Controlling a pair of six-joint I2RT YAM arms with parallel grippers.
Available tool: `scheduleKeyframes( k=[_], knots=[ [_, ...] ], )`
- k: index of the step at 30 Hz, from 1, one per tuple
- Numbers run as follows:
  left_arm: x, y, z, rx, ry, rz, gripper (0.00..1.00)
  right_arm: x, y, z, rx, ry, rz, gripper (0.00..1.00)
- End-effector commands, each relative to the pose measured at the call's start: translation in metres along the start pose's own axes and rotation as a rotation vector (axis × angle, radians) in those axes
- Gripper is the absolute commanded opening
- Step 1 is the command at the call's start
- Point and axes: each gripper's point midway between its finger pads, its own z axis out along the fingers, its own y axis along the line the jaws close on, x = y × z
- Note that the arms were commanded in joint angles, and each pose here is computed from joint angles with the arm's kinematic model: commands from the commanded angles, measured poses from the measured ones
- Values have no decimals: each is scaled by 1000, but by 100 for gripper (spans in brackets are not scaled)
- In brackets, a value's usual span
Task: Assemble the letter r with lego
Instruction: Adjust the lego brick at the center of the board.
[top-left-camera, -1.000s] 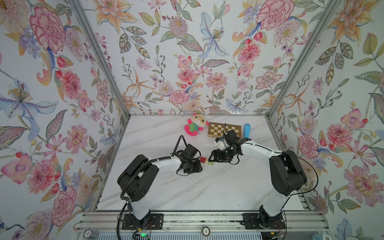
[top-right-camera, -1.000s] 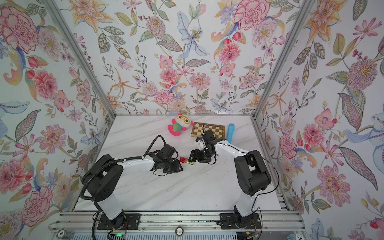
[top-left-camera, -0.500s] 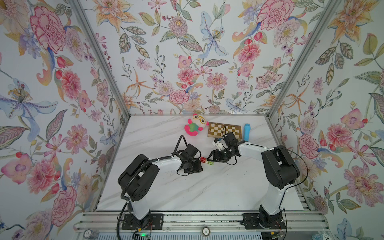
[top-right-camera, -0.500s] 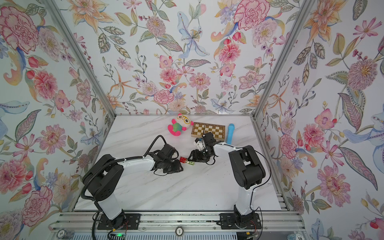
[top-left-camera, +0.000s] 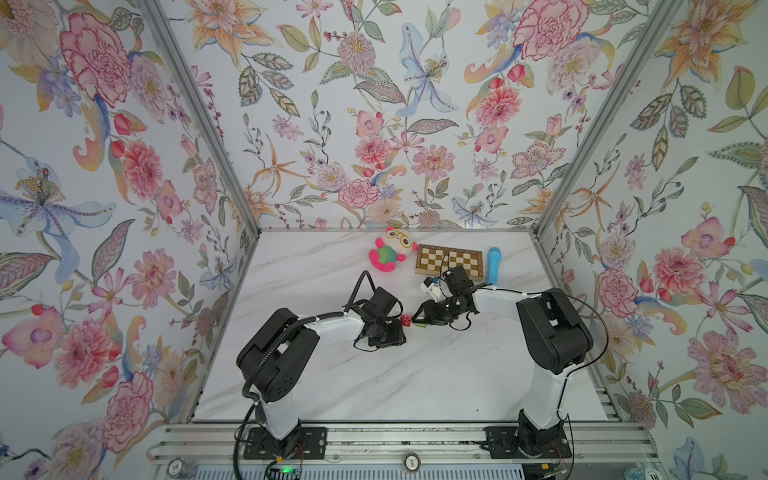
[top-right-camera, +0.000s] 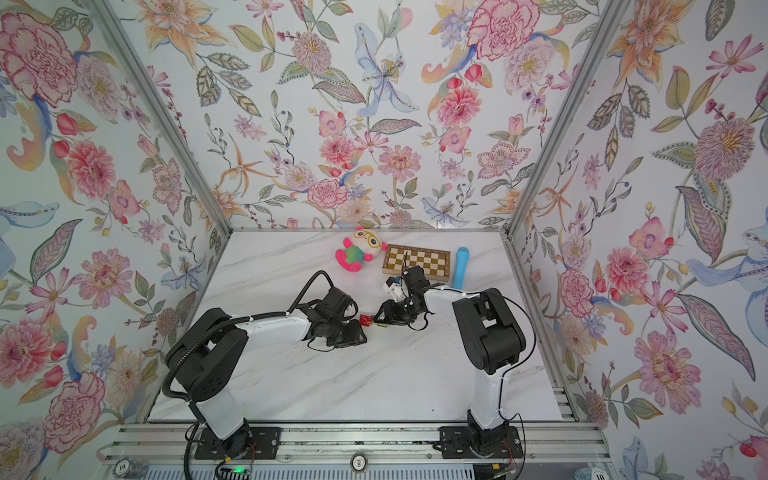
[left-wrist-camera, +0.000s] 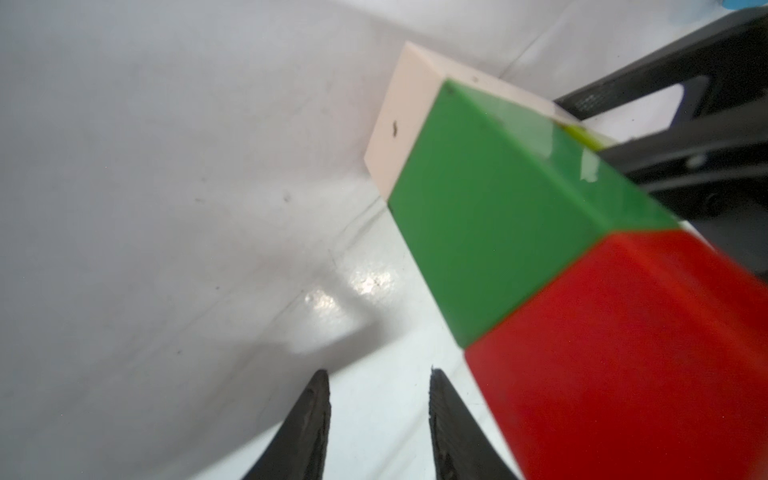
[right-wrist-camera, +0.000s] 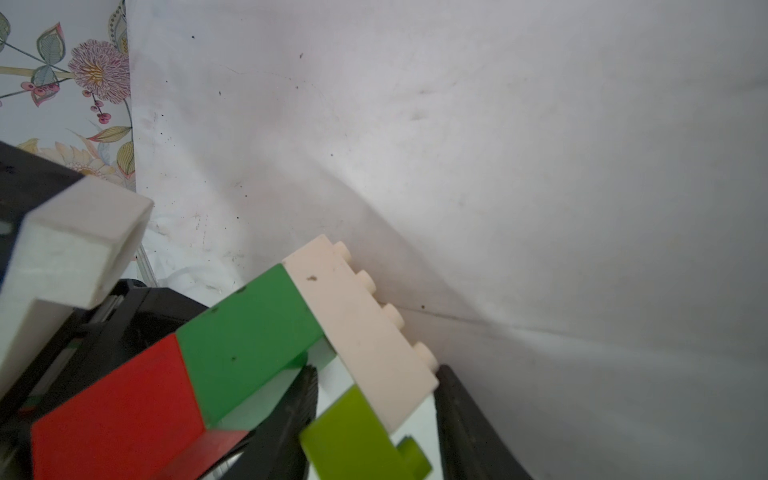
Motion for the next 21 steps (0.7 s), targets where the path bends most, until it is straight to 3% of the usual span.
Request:
scheduleKeyframes(
  k=[1, 21],
  knots=[
    [23, 20, 10, -80, 89, -7, 43, 5, -4, 3, 2, 6, -5, 47],
    [61, 43, 10, -94, 131, -37, 44, 8, -6, -2, 14, -28, 19, 49]
  ],
)
